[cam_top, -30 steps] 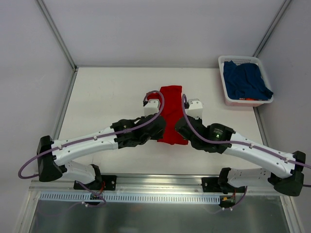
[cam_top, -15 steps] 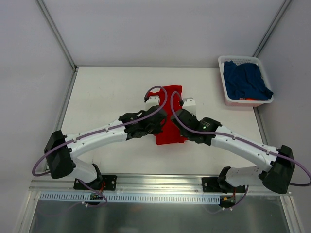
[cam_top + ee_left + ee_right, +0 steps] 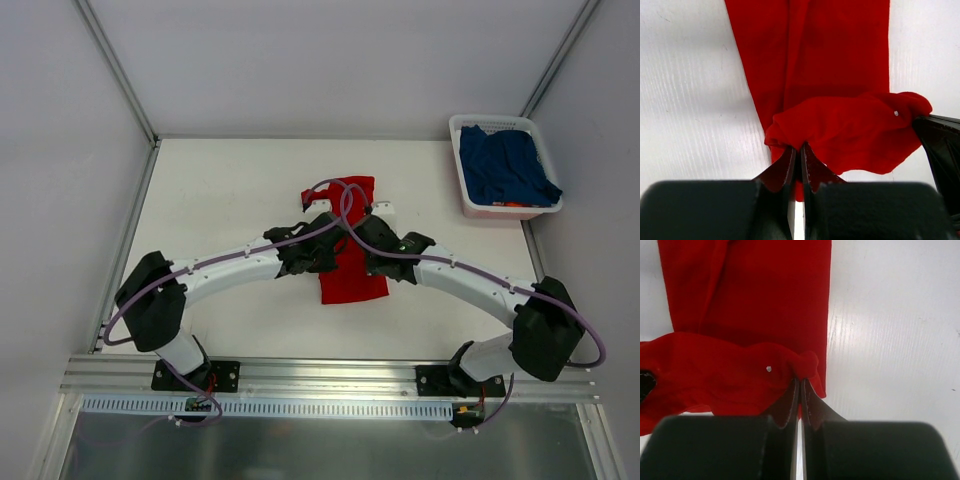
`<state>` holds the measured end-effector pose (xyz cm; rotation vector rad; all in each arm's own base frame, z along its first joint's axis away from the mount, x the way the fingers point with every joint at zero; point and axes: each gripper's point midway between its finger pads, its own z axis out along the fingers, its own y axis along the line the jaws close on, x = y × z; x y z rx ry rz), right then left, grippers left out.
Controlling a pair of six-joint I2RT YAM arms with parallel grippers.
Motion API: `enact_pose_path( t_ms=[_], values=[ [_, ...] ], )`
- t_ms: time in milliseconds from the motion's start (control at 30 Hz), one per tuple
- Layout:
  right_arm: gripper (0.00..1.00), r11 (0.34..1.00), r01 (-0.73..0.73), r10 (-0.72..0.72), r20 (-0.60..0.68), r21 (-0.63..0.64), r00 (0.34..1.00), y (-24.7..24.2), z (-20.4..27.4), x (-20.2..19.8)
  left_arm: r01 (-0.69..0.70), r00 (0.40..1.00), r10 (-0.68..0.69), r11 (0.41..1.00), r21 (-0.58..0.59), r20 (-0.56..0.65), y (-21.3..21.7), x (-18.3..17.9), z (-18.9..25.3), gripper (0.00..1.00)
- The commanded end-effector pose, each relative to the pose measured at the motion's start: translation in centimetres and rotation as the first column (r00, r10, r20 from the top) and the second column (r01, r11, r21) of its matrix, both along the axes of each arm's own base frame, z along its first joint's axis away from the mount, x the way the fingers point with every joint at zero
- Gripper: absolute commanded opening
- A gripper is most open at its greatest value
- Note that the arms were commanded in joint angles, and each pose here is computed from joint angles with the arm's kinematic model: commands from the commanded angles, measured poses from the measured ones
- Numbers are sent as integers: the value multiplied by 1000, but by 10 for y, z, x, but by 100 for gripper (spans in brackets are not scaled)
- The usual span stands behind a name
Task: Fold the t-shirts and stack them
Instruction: Fold the folded rectangular tshirt in 1/3 of the way
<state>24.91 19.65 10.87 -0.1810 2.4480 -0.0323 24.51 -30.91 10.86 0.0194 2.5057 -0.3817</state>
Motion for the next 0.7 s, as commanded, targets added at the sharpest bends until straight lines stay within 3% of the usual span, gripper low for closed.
enact_pose_path(
  t_ms=[0, 667],
  values=[
    [0, 999, -17, 17, 8, 36, 1000, 7, -2, 16, 25, 1000, -25, 1000, 1, -8, -4, 3, -12, 0],
    [0, 999, 17, -15, -46, 35, 999, 0, -22, 84, -19, 999, 19, 1000, 0, -32, 5, 71, -40, 0]
  ],
)
